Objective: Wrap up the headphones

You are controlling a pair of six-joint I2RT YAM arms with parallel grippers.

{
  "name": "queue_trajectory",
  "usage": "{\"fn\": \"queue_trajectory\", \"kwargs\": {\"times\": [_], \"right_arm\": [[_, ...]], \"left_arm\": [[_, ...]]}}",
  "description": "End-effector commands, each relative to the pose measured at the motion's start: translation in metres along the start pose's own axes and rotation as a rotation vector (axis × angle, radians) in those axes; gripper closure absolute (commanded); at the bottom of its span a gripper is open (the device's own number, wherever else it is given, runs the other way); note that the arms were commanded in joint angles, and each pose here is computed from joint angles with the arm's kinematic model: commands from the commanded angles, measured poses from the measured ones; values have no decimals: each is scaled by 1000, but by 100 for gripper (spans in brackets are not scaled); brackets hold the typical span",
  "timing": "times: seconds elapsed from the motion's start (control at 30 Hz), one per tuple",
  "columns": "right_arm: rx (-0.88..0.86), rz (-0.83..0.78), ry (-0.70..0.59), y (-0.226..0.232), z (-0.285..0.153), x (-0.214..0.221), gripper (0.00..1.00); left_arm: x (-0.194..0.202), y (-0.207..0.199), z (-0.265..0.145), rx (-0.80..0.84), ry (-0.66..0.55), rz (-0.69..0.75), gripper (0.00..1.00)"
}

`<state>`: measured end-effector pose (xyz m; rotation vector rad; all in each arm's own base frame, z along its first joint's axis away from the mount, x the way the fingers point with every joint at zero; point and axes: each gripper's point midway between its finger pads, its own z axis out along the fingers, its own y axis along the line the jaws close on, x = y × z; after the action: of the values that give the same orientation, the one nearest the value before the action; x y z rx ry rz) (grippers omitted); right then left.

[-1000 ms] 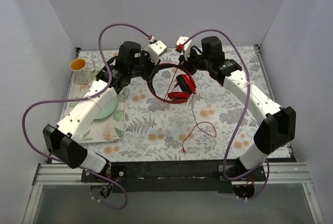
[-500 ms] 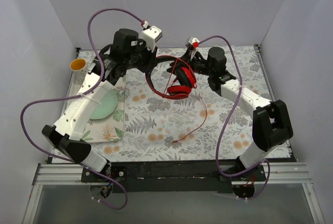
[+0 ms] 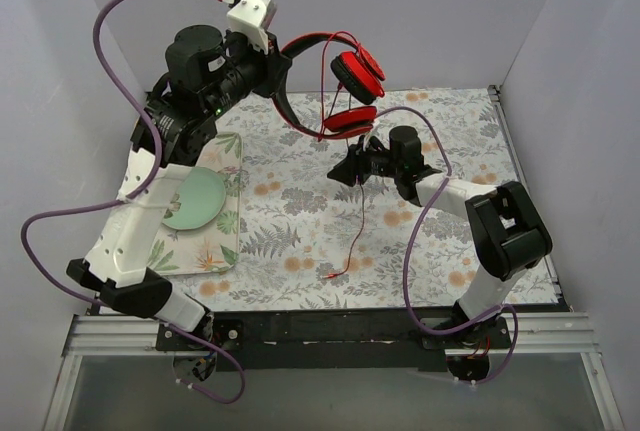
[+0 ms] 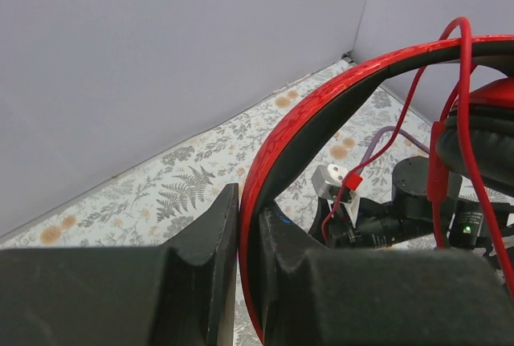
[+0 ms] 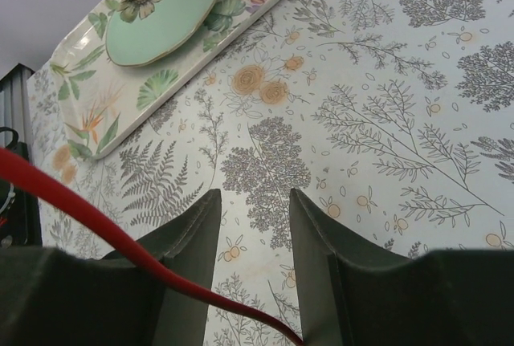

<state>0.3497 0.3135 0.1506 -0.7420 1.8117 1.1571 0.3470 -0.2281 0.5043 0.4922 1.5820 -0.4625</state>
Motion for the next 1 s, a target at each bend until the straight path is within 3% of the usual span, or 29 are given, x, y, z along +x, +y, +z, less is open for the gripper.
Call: {"fn": "queue_trajectory", "kwargs": {"times": [0.0, 0.33, 0.37, 0.4, 0.5, 0.57, 0.7, 0.8, 0.97], "right_arm": [[46, -46, -55, -1, -5, -12, 52], [116, -2, 35, -16, -8, 36, 53], [114, -1, 39, -15, -8, 39, 56], [109, 1, 44, -14, -7, 41, 70], [94, -2, 54, -8, -2, 42, 94], [85, 2, 72, -2, 4, 48, 98], [105, 20, 170, 7, 19, 70, 99], [98, -21, 267, 29, 36, 85, 99], [104, -185, 417, 64, 54, 106, 99]], "left_arm": [[-44, 5, -15, -46, -130, -42, 100], [-80, 16, -27, -107, -228, -70, 100], [-81, 16, -27, -110, -230, -73, 100], [-80, 17, -26, -112, -229, -80, 100], [-79, 21, -23, -133, -226, -104, 100], [-76, 29, -19, -153, -225, -129, 100], [-71, 61, -11, -201, -239, -215, 100], [-61, 107, 0, -283, -244, -278, 100], [-40, 172, 16, -450, -251, -281, 100]]}}
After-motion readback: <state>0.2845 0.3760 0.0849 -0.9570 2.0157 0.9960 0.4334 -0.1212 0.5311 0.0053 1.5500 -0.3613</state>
